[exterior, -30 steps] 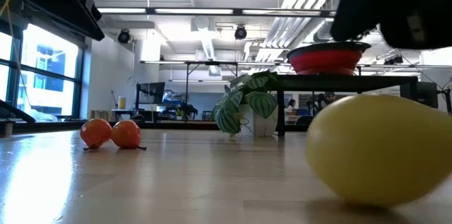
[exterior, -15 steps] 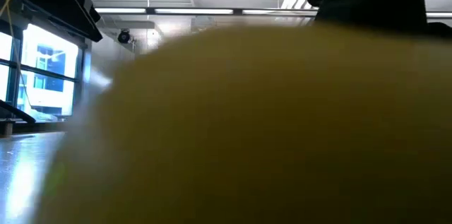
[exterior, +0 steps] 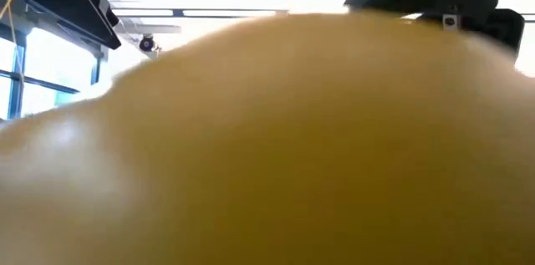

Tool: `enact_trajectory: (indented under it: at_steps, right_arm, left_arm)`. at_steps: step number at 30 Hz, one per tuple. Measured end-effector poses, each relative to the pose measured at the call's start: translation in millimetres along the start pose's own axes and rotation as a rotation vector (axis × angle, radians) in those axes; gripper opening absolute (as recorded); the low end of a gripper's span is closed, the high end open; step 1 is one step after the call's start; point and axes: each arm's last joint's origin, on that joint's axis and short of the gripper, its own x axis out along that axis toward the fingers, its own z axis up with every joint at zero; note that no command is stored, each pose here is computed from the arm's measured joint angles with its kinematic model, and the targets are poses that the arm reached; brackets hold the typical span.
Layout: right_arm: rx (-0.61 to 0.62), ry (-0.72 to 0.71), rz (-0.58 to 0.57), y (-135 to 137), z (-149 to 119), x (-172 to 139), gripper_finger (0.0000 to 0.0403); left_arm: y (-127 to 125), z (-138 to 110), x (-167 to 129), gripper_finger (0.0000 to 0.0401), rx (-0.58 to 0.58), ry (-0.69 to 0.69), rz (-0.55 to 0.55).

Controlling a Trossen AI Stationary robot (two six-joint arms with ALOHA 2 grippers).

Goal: Pick & Place Fruit
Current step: Put the lemon into the red colander

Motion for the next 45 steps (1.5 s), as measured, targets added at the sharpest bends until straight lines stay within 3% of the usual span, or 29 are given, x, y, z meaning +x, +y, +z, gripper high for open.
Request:
enact_trajectory:
  at_steps: [11,20,26,31,38,45]
  right_arm:
    - [-0.081,0.071,0.052,3,-2,0,0.0003]
    - [-0.34,-0.068,0.044,6,3,0,0.0003]
    - [-0.409,-0.13,-0.008,4,8,1,0.0003]
    - [-0.46,-0.203,-0.066,1,15,1,0.0003]
    - [-0.466,-0.256,-0.106,-2,24,3,0.0003]
    - [-0.477,-0.249,-0.103,-1,22,2,0.0003]
  left_arm:
    - [0,0,0,0.0099,-0.019,0.0,0.0]
    - [-8,3,13,0.0099,-0.084,-0.023,-0.027]
    - [-22,7,33,0.0099,-0.067,-0.053,-0.098]
    - [-36,3,56,0.0099,-0.02,-0.004,-0.22]
    - [-59,-17,82,0.0099,0.097,0.035,-0.292]
    - [-82,-21,88,0.0099,0.26,-0.092,-0.39]
